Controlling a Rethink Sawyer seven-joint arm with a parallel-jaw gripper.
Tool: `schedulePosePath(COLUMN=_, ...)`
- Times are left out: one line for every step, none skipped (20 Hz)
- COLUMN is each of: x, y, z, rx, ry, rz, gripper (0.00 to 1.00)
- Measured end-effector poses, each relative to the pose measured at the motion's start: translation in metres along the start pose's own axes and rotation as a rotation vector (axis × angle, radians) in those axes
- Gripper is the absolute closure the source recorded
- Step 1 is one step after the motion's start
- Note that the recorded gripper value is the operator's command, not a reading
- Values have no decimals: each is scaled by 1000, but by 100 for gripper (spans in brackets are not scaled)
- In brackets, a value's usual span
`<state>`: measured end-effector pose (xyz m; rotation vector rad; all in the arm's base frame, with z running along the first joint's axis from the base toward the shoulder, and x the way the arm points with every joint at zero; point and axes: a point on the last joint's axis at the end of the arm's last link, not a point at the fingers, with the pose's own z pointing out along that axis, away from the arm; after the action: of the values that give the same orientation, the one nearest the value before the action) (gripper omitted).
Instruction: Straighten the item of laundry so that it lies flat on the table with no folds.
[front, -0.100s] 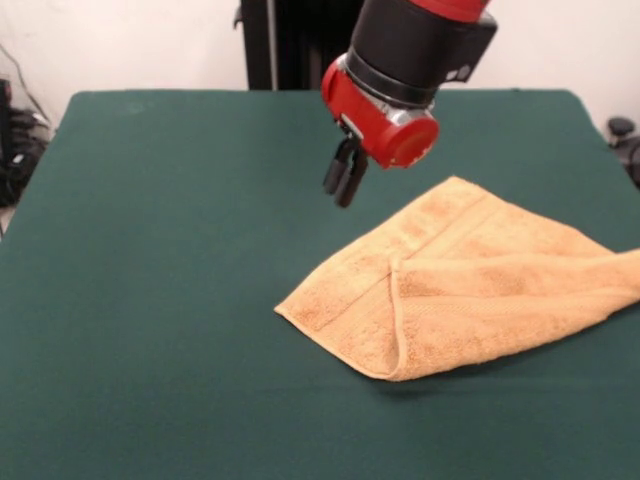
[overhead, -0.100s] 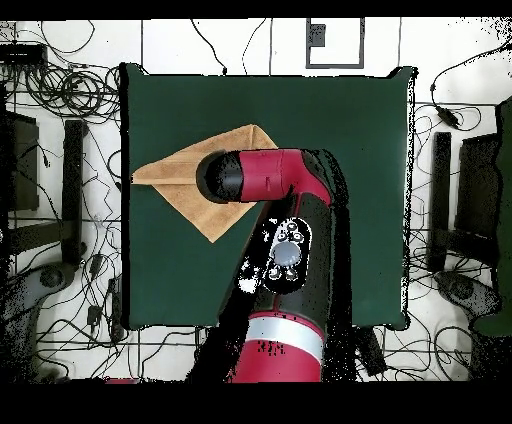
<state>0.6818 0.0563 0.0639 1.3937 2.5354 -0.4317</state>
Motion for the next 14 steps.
schedulePosePath(x=0, y=0, z=0, rx=1, ry=-2, rz=-2, gripper=0)
schedulePosePath(x=3, y=-1, z=4, rx=7, ry=-11, rz=-18, gripper=0)
schedulePosePath(x=5, y=-1, z=5, rx=11, ry=-13, rz=-24, gripper=0)
schedulePosePath(x=6, y=-1, z=7, rx=14, ry=-14, rz=-29, gripper=0)
schedulePosePath(x=7, y=-2, z=8, rx=16, ry=-13, rz=-31, gripper=0)
schedulePosePath(x=8, y=-2, z=9, rx=17, ry=-13, rz=-32, gripper=0)
schedulePosePath(x=8, y=-2, z=10, rx=18, ry=-13, rz=-32, gripper=0)
schedulePosePath(x=8, y=-2, z=10, rx=18, ry=-13, rz=-32, gripper=0)
schedulePosePath(x=7, y=-2, z=10, rx=18, ry=-15, rz=-32, gripper=0)
schedulePosePath(x=7, y=-3, z=10, rx=16, ry=-16, rz=-31, gripper=0)
schedulePosePath(x=6, y=-2, z=10, rx=14, ry=-18, rz=-31, gripper=0)
schedulePosePath(x=6, y=-2, z=10, rx=9, ry=-20, rz=-30, gripper=0)
schedulePosePath(x=4, y=-1, z=10, rx=3, ry=-22, rz=-28, gripper=0)
schedulePosePath(x=1, y=0, z=10, rx=-9, ry=-20, rz=-20, gripper=0)
